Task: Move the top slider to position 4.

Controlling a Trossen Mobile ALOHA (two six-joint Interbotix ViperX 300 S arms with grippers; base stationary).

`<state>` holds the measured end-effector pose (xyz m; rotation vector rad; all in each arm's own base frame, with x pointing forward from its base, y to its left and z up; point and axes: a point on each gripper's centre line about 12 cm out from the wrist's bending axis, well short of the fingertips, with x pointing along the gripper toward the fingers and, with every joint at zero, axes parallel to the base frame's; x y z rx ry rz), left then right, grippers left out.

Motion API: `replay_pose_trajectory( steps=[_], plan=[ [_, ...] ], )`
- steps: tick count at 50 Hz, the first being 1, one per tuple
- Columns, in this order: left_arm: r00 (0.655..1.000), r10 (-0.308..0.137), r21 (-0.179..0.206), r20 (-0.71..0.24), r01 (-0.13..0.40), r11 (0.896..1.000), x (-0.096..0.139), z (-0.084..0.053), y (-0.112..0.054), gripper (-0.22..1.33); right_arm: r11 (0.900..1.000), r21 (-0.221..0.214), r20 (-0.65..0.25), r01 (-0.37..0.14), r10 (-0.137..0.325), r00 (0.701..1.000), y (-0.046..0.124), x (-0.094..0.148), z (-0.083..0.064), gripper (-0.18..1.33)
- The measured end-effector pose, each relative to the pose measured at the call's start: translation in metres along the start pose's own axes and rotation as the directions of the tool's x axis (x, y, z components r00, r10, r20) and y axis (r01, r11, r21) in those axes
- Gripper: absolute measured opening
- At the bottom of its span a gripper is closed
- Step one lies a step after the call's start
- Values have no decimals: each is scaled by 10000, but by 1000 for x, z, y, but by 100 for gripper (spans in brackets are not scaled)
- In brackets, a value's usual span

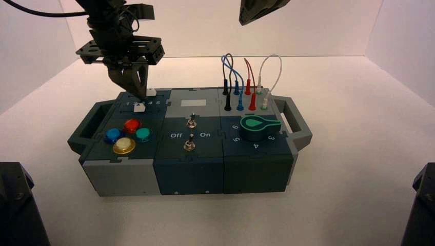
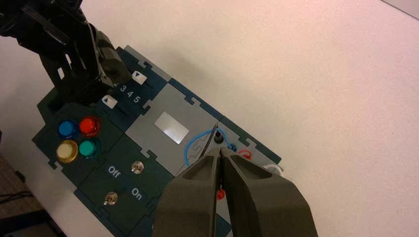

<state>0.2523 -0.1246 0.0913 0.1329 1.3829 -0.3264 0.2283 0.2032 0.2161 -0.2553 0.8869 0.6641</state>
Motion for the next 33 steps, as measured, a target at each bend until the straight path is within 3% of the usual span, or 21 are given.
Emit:
replay_pose_trajectory(
  steps=[12, 33],
  plan=[
    [10000, 8, 45, -17, -8, 10000, -1, -1, 0, -16, 10000, 8, 17, 18, -18, 10000, -1, 0, 0, -14],
    [9940, -34, 276, 1093, 4, 9996, -32, 8, -2, -16, 9996, 210, 93, 193, -195, 9998, -9, -3, 1, -14]
  ],
)
